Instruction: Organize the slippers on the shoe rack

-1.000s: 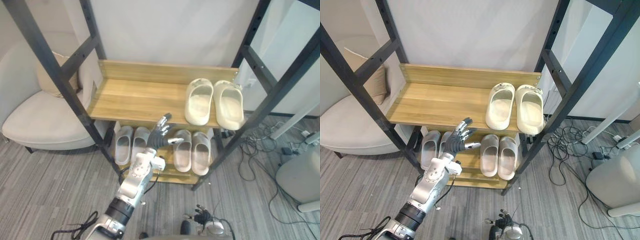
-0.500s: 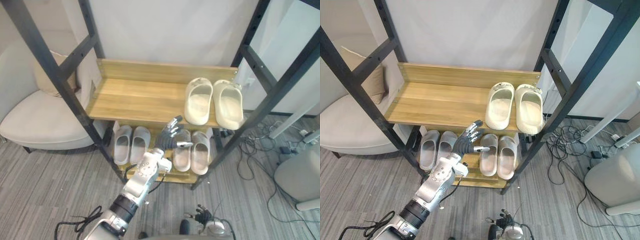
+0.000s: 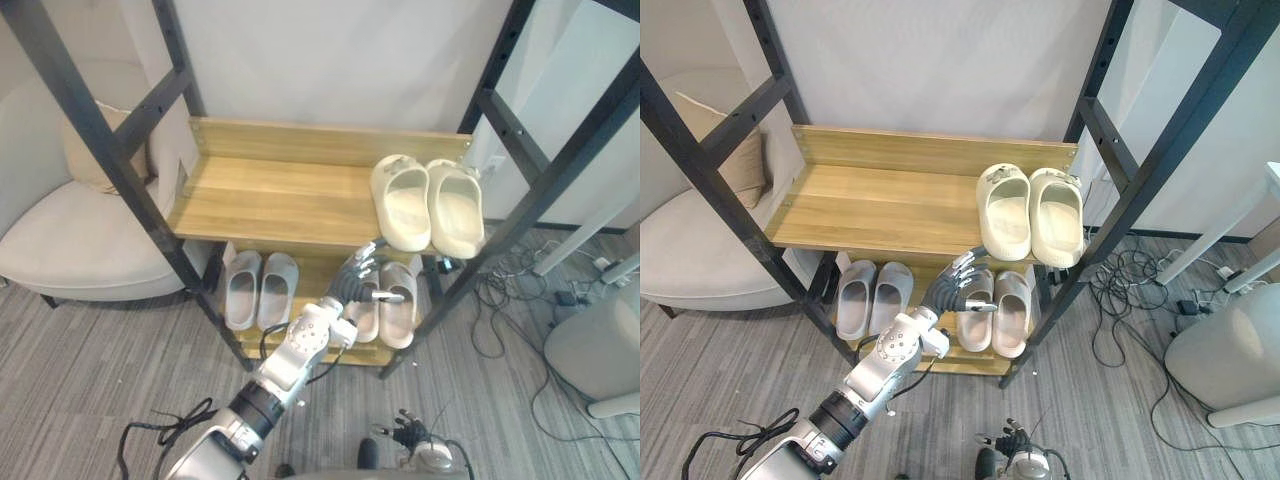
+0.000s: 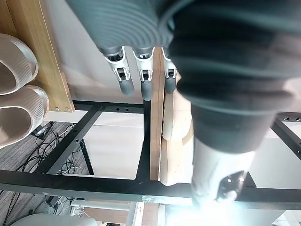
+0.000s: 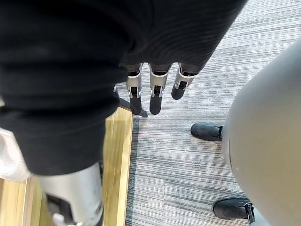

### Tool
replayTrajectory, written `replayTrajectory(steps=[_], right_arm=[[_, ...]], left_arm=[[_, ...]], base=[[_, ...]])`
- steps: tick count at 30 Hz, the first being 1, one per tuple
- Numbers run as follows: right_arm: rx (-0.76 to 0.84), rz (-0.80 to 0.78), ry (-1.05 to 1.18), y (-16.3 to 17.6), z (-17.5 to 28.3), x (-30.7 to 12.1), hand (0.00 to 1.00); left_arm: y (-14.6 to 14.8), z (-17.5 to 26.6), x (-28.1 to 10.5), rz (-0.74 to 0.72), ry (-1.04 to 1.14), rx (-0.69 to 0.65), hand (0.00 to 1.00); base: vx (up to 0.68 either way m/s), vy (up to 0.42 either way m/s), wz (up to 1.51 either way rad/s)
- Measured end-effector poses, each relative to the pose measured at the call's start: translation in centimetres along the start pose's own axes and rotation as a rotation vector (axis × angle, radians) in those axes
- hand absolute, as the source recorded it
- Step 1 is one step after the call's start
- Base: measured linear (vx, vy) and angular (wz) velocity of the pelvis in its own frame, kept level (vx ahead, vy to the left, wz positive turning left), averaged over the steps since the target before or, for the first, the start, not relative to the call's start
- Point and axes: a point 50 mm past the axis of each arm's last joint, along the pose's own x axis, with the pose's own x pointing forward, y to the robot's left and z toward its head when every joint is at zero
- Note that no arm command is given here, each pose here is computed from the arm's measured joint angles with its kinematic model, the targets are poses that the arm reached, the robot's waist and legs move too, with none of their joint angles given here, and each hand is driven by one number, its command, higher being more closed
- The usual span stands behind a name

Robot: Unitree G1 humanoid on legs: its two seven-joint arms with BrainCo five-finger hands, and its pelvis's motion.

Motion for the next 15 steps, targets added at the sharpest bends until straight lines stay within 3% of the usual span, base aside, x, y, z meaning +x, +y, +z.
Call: replayTrajectory(steps=[15], right_arm=[[0.033, -0.023, 0.001, -0.51, 0.02, 0.03, 0.00]], left_arm=[[0.18, -0.12, 0.14, 0.006, -0.002, 0.007, 0.00]], base=[[0.00, -0.001, 0.00]])
